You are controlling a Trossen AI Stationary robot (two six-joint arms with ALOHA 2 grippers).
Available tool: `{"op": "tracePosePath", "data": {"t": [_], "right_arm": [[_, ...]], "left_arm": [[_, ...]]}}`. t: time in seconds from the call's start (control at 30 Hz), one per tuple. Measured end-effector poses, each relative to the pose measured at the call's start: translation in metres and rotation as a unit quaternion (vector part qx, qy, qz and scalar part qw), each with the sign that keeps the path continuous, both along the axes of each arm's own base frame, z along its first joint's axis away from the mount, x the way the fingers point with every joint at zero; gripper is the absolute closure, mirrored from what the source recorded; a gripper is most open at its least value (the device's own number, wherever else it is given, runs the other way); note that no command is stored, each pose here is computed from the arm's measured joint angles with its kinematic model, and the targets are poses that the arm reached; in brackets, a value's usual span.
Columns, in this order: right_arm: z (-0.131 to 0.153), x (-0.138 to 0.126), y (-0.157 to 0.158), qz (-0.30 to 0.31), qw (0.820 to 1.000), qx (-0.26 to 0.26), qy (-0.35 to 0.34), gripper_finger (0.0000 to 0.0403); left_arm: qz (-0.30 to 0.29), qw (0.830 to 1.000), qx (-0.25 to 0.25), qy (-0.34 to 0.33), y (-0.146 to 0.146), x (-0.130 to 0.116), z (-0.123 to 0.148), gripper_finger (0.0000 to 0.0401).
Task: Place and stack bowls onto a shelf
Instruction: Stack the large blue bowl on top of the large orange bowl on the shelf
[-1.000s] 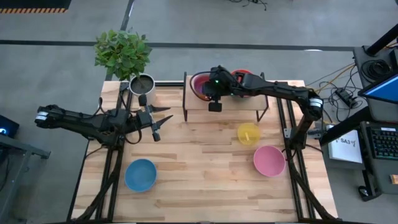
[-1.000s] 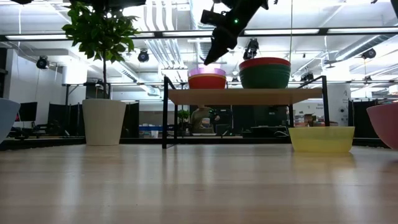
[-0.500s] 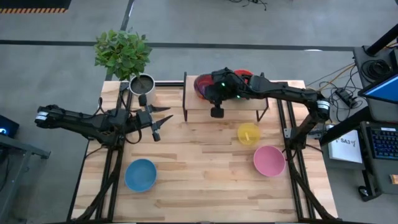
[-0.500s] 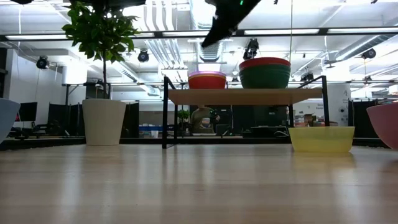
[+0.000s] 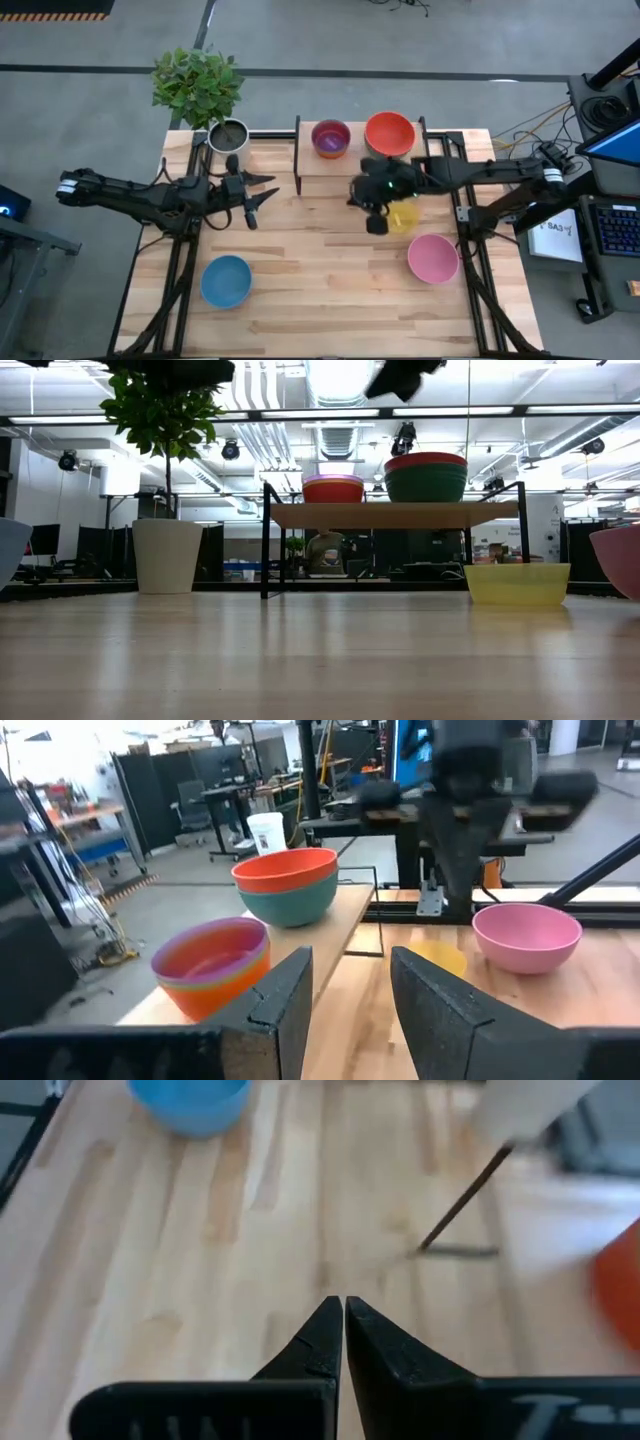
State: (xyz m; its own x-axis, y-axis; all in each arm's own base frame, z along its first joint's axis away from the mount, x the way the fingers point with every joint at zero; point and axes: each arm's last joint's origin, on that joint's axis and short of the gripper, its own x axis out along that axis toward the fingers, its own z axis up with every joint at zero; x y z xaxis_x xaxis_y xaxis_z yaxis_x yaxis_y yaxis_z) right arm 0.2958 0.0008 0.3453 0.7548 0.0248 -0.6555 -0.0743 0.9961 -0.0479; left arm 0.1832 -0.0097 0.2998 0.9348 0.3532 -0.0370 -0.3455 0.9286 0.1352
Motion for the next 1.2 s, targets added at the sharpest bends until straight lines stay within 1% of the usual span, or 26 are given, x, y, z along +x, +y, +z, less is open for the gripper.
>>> {"op": "tracePosePath", "data": {"t": [0.13,0.23,0.33,0.4,0.47,0.5,0.53,0.6,0.7,0.8,0.93,0.97,1.1,1.2], "right_arm": [[-0.019,-0.016,0.019,-0.005,0.999,0.044,0.027,0.0394],[-0.033,-0.025,0.031,-0.001,0.997,0.060,0.046,0.0394],[-0.045,-0.029,0.042,0.009,0.997,0.066,0.044,0.0394],[-0.051,-0.032,0.048,0.018,0.997,0.065,0.034,0.0394],[-0.055,-0.034,0.052,0.023,0.997,0.061,0.032,0.0394],[-0.058,-0.034,0.053,0.025,0.997,0.061,0.031,0.0394],[-0.059,-0.035,0.054,0.027,0.997,0.061,0.029,0.0394],[-0.062,-0.036,0.056,0.030,0.997,0.061,0.024,0.0394],[-0.063,-0.038,0.056,0.032,0.997,0.062,0.021,0.0394],[-0.063,-0.038,0.056,0.032,0.997,0.062,0.022,0.0394],[-0.062,-0.037,0.056,0.034,0.997,0.061,0.017,0.0394],[-0.062,-0.037,0.056,0.035,0.997,0.060,0.017,0.0394],[-0.062,-0.037,0.056,0.036,0.997,0.060,0.016,0.0394],[-0.062,-0.037,0.056,0.036,0.997,0.060,0.015,0.0394]], "left_arm": [[0.002,0.999,-0.049,0.008,0.000,0.000,-0.005,0.0281],[-0.009,0.994,-0.101,0.029,-0.001,-0.001,-0.013,0.0281],[-0.052,0.982,-0.170,0.055,-0.005,-0.001,-0.019,0.0281],[-0.072,0.968,-0.225,0.089,-0.007,0.001,-0.018,0.0281],[-0.070,0.950,-0.273,0.136,-0.009,0.002,-0.015,0.0281],[-0.063,0.940,-0.290,0.169,-0.011,0.003,-0.014,0.0282],[-0.053,0.930,-0.300,0.206,-0.013,0.004,-0.014,0.0283],[-0.037,0.903,-0.313,0.292,-0.018,0.007,-0.016,0.0284],[-0.031,0.859,-0.313,0.404,-0.029,0.016,-0.019,0.0284],[-0.026,0.813,-0.293,0.503,-0.042,0.024,-0.031,0.0284],[-0.034,0.746,-0.284,0.602,-0.058,0.027,-0.049,0.0273],[-0.035,0.734,-0.283,0.617,-0.061,0.027,-0.053,0.0267],[-0.047,0.705,-0.266,0.656,-0.071,0.024,-0.066,0.0240],[-0.062,0.700,-0.249,0.667,-0.076,0.023,-0.070,0.0222]]}}
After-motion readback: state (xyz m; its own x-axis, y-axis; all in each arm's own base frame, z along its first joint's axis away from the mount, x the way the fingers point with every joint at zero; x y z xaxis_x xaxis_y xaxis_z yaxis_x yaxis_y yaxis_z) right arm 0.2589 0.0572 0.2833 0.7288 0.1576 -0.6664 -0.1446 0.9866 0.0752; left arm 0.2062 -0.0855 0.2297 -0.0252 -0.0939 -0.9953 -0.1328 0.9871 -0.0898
